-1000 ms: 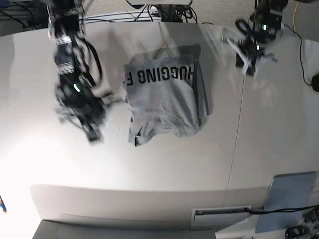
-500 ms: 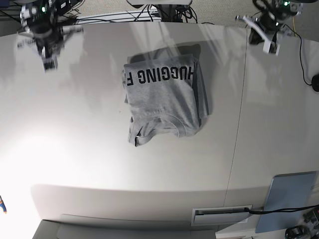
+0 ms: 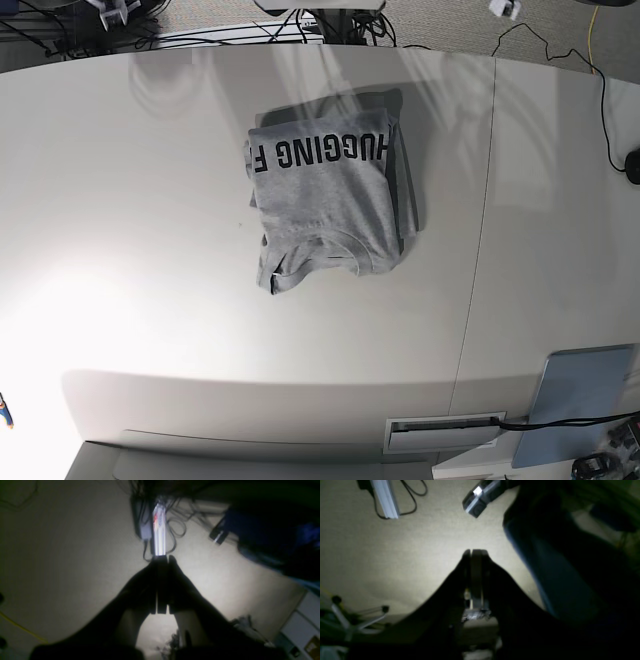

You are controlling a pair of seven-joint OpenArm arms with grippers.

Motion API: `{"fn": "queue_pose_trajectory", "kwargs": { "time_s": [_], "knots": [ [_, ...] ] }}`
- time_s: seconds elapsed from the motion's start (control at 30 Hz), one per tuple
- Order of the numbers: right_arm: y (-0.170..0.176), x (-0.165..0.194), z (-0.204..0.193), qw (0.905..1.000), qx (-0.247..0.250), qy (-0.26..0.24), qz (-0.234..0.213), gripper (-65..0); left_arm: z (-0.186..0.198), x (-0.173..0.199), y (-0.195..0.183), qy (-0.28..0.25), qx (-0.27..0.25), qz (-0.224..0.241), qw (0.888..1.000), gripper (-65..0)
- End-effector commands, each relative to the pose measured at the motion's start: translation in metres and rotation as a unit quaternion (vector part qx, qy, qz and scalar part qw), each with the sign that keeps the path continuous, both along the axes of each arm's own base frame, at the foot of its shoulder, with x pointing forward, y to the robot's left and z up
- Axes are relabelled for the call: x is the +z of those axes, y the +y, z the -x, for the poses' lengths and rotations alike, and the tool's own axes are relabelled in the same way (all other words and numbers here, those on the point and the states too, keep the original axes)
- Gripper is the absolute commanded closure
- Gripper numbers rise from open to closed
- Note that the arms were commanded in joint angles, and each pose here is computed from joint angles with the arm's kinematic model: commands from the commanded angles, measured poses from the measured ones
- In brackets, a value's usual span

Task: Fold the T-shirt properly

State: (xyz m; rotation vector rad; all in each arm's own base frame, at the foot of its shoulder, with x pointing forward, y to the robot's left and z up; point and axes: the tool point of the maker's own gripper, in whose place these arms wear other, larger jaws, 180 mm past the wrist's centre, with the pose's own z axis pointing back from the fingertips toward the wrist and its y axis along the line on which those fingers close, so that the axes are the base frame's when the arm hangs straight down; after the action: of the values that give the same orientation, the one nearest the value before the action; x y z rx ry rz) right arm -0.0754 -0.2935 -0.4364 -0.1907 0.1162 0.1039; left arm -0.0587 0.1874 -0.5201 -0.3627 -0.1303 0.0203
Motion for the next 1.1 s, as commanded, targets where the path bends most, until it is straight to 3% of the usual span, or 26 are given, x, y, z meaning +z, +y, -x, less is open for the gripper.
{"fn": "queue_pose_trajectory", "kwargs": {
  "time_s": [0.0,0.17,0.3,0.47,0.57,0.67,0.83,1.07],
  "knots": [
    [-0.01,-0.005,0.013,0.9997,-0.007,0.02,0.009,0.0,0.01,-0.006,0.001,0.011,0.004,0.003,1.0,0.0],
    [-0.033,-0.061,0.057,0.9948,-0.053,0.087,0.0,0.0,0.029,-0.052,0.008,0.053,0.029,-0.011,0.998,0.0],
    [-0.035,-0.108,0.078,0.9894,-0.1,0.103,-0.023,0.0,0.028,-0.077,0.009,0.065,0.054,-0.012,0.996,0.0],
    [-0.018,-0.154,0.065,0.9858,-0.143,0.054,-0.069,0.0,0.006,-0.093,0.003,0.057,0.078,-0.002,0.995,0.0],
    [-0.006,-0.17,0.04,0.9845,-0.146,0.009,-0.097,0.0,-0.011,-0.097,-0.003,0.05,0.083,0.006,0.995,-7.8],
    [0.004,-0.179,0.011,0.9806,-0.152,-0.026,-0.121,0.0,-0.024,-0.102,-0.008,0.048,0.09,-0.002,0.995,-10.0],
    [0.018,-0.186,-0.019,0.9779,-0.151,-0.048,-0.136,0.0,-0.024,-0.117,-0.019,0.072,0.075,-0.046,0.994,-10.0],
    [0.03,-0.19,-0.027,0.9766,-0.148,-0.054,-0.146,0.0,-0.021,-0.122,-0.047,0.089,0.083,-0.029,0.992,-10.0]
  ]
}}
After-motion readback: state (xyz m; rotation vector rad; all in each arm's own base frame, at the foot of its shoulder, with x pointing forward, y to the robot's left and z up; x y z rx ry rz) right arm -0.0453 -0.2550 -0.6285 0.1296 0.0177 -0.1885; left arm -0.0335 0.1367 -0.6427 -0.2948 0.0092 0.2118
